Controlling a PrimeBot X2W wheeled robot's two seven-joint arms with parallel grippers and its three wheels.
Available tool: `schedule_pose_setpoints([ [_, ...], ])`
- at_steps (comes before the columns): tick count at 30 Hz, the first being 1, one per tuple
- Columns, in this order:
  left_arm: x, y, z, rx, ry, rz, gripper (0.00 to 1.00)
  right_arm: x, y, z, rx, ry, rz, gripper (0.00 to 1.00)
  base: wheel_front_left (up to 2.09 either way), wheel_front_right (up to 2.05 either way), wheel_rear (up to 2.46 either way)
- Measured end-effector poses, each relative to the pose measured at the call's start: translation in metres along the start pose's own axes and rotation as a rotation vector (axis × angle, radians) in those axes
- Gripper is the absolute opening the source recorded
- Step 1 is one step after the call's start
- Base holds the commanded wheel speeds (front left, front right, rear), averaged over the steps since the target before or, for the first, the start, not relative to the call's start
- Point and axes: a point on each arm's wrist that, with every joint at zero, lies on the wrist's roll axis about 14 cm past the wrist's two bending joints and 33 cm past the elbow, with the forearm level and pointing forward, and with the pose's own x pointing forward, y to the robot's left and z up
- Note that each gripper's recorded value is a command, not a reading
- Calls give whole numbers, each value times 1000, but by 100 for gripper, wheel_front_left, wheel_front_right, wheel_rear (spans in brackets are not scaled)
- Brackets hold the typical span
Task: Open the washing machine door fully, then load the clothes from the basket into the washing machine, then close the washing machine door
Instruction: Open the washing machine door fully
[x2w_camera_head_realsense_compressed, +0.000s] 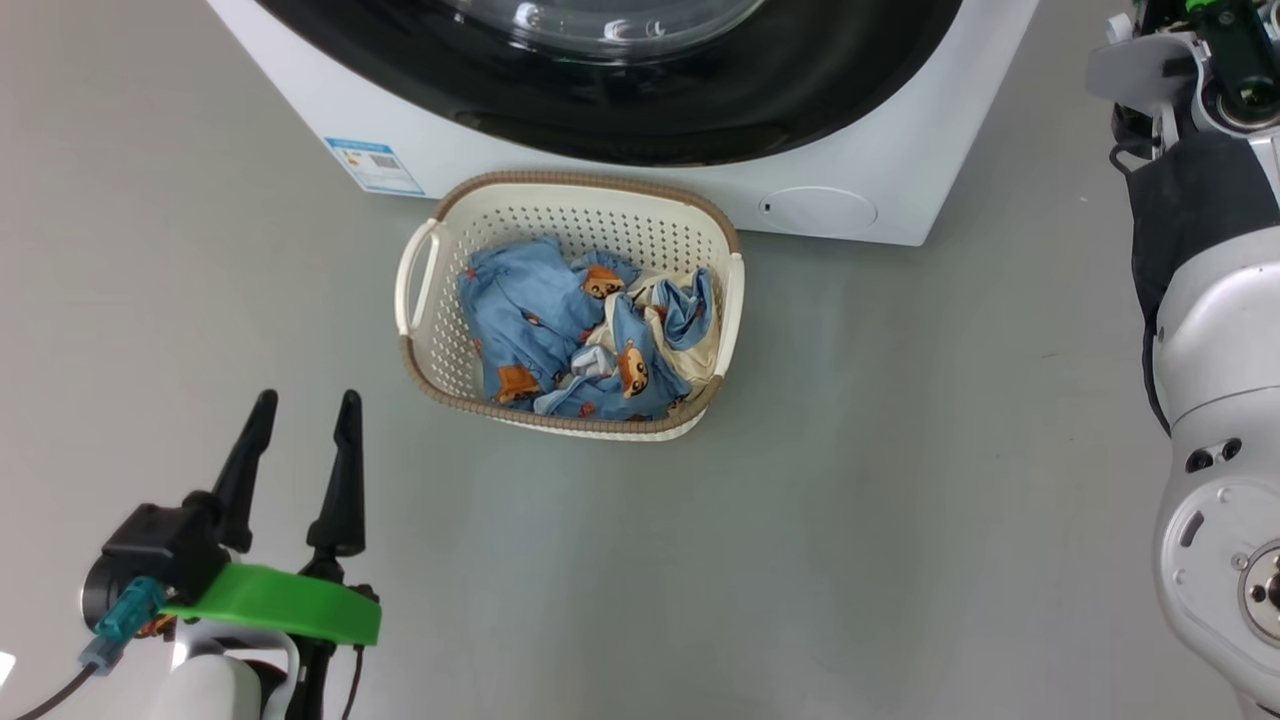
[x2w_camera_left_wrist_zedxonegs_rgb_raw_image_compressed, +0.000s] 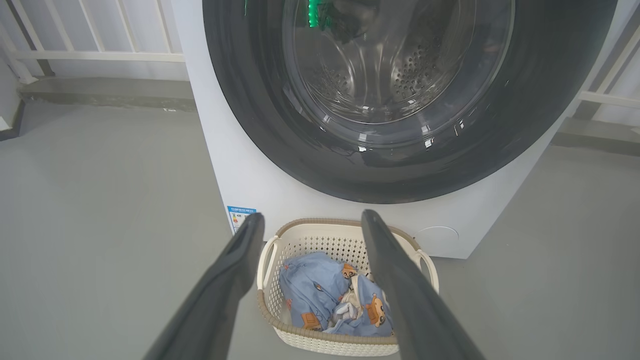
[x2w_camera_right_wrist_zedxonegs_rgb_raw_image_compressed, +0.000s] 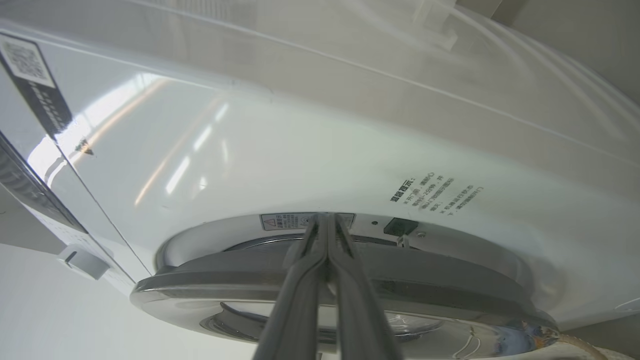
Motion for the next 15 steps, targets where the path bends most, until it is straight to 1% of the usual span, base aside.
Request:
schedule_pose_setpoints([
  [3,0,1,0,1,0,4,100,5,1,-10,11,41,-1,0,0,0,0],
  [10,1,2,-4,-5,11,11,100,20,10,-19,18,77,15,0,0,0,0],
  [15,5,3,-8,-5,18,15,100,29,5,-28,12,107,3,0,0,0,0],
])
